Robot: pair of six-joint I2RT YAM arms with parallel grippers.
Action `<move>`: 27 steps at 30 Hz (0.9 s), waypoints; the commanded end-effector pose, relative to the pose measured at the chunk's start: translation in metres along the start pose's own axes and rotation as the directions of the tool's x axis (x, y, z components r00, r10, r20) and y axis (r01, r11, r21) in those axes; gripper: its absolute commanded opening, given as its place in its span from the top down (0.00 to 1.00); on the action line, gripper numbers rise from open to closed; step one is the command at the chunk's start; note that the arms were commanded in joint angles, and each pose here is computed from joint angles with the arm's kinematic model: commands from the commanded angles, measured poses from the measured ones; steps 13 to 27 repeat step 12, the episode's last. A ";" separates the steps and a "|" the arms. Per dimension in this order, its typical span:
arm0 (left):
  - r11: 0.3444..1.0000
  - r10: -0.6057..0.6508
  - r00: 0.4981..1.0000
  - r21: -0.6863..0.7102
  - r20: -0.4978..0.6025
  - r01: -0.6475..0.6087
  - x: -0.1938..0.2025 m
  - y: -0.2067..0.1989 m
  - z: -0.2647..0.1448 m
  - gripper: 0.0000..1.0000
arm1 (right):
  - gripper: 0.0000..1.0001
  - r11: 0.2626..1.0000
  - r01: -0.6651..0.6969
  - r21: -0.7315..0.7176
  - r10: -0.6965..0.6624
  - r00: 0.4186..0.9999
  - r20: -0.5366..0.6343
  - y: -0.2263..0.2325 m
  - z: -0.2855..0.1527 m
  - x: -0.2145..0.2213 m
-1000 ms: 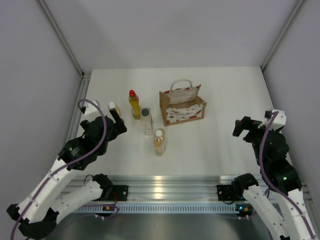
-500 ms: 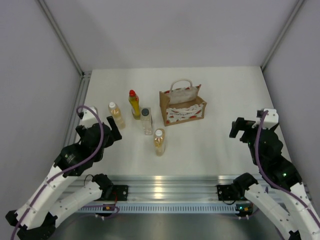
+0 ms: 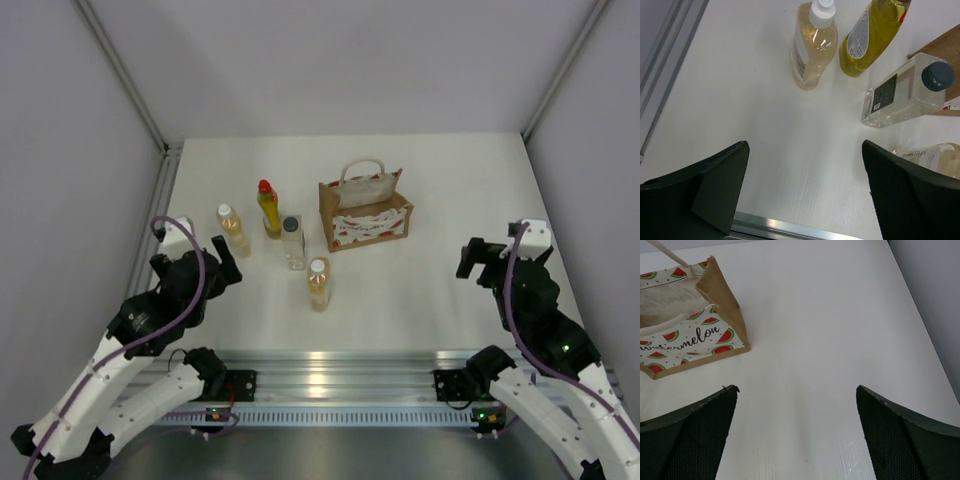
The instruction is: Take the personal care products out of the canvas bag
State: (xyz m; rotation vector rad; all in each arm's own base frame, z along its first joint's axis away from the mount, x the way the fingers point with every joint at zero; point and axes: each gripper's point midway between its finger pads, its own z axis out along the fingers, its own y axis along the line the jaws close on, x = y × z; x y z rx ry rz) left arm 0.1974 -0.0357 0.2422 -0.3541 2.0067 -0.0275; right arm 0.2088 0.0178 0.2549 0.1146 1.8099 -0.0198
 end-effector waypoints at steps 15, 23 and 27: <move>0.998 -0.034 0.998 -0.044 0.047 0.036 -0.009 0.009 0.002 0.01 | 0.00 0.999 0.000 0.032 0.000 1.000 -0.012 -0.003 0.002 0.005; 0.998 -0.034 0.998 -0.044 0.047 0.036 -0.009 0.009 0.002 0.01 | 0.00 0.999 0.000 0.032 0.000 1.000 -0.012 -0.003 0.002 0.005; 0.998 -0.034 0.998 -0.044 0.047 0.036 -0.009 0.009 0.002 0.01 | 0.00 0.999 0.000 0.032 0.000 1.000 -0.012 -0.003 0.002 0.005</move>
